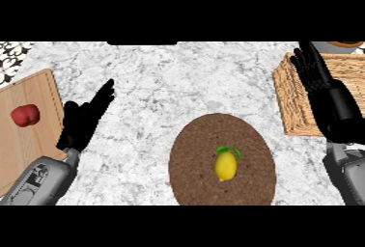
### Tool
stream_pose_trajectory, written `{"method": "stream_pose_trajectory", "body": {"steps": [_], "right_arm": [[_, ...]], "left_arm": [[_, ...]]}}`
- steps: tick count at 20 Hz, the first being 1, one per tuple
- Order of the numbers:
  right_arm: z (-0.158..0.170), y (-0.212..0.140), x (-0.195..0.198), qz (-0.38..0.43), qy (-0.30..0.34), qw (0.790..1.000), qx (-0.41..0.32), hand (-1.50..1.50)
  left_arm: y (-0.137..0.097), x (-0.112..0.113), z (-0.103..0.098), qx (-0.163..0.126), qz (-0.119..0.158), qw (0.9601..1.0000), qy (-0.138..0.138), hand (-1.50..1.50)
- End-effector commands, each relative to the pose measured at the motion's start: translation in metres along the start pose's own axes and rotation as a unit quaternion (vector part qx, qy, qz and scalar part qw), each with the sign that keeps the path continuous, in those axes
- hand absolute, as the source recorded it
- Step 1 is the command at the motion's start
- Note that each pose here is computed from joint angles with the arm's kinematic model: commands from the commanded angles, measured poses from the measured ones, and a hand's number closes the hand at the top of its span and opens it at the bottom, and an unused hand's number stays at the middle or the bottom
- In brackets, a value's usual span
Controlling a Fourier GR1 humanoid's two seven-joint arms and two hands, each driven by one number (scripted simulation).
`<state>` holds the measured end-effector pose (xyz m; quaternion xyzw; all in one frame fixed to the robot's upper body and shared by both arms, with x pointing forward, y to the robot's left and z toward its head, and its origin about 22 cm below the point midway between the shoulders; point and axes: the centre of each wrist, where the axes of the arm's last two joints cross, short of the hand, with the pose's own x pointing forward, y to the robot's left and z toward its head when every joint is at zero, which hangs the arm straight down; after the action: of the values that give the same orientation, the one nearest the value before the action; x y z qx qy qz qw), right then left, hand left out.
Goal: Pick the lemon from the placemat and place it in the basket
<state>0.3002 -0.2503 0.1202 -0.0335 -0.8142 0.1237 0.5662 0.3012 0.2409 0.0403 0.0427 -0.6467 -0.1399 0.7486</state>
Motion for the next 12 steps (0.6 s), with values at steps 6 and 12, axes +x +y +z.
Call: {"method": "stream_pose_trajectory", "body": {"steps": [6, 12], "right_arm": [[-0.023, 0.087, 0.003, -0.124, 0.011, 0.992, 0.018, 1.50], [0.020, 0.216, 0.003, -0.008, -0.008, 0.992, 0.129, -1.50]], "left_arm": [[0.017, -0.105, 0.055, 0.078, 0.072, 0.9751, 0.195, 0.00], [0.007, -0.113, 0.072, 0.057, 0.075, 0.9752, 0.200, 0.00]]}}
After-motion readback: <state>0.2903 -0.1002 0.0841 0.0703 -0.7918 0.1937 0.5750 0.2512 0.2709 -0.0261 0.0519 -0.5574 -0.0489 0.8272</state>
